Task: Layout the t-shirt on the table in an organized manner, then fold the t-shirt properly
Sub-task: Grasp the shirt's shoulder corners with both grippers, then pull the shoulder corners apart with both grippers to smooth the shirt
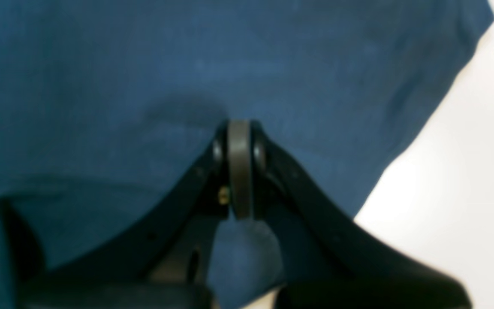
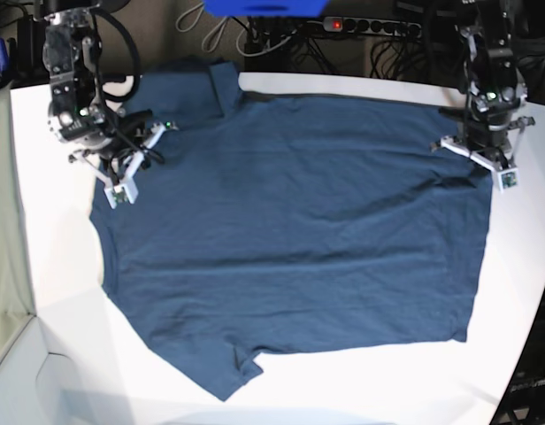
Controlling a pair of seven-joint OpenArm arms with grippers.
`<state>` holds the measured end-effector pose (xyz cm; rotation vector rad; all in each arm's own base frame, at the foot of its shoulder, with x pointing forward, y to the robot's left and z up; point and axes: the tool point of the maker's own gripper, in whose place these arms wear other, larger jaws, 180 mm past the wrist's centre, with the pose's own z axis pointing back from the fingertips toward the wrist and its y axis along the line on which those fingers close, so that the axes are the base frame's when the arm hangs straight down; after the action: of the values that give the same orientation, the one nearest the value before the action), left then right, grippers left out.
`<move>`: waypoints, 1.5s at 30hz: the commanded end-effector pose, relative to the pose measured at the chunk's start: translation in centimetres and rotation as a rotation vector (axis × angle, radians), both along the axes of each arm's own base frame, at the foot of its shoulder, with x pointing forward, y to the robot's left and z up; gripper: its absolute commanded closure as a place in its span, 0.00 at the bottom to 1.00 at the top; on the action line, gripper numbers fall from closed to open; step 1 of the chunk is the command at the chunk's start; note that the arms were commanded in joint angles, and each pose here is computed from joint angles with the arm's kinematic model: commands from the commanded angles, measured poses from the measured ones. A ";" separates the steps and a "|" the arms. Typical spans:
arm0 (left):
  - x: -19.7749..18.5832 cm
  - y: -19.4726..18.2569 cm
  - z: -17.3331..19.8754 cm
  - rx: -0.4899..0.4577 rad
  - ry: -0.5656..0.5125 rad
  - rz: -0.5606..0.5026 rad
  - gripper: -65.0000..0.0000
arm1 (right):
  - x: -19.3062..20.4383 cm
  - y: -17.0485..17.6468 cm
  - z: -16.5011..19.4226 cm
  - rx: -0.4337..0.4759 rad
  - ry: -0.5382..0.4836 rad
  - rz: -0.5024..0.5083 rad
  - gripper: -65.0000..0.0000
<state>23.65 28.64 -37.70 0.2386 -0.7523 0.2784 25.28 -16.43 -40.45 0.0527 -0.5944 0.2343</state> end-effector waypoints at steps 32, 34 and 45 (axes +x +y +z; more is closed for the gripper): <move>-5.9 6.7 -2.3 0.006 0.096 0.041 0.48 | -4.4 -1.7 1.2 0.010 -0.084 -0.049 0.49; -6.2 7.2 -2.5 0.003 0.101 0.057 0.48 | -4.6 -1.7 1.2 0.010 -0.079 -0.049 0.49; -5.2 8.3 -3.7 -0.020 0.115 0.072 0.48 | -4.6 -1.7 1.1 0.010 -0.076 -0.048 0.49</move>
<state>17.55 36.49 -42.40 0.2444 -0.5955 0.3532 19.98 -17.97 -40.25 0.0440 -0.6338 0.1805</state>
